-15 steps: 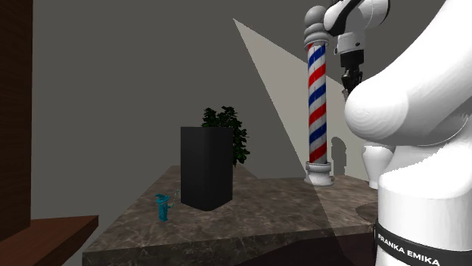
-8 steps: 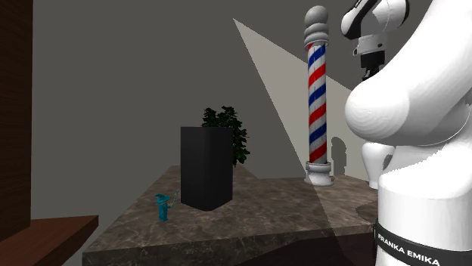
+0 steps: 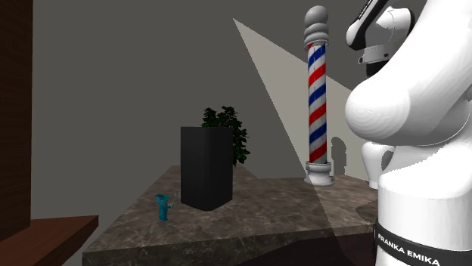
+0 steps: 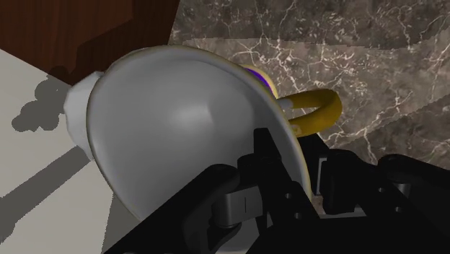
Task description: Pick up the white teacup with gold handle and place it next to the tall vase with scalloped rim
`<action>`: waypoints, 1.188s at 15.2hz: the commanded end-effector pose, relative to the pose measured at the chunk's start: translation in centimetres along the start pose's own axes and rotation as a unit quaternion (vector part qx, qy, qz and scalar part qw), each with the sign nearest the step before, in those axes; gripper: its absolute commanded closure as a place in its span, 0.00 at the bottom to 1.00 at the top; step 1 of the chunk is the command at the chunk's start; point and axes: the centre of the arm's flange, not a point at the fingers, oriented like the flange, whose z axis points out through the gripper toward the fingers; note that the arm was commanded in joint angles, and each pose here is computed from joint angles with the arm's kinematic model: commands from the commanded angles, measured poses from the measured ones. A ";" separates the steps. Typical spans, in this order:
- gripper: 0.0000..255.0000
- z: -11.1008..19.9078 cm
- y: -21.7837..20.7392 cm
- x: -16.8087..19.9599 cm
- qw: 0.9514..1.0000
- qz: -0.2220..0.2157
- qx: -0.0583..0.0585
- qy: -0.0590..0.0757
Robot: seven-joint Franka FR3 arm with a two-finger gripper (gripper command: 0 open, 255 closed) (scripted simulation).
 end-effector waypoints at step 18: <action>1.00 9.5 -2.9 -0.9 1.000 0.000 0.000 0.000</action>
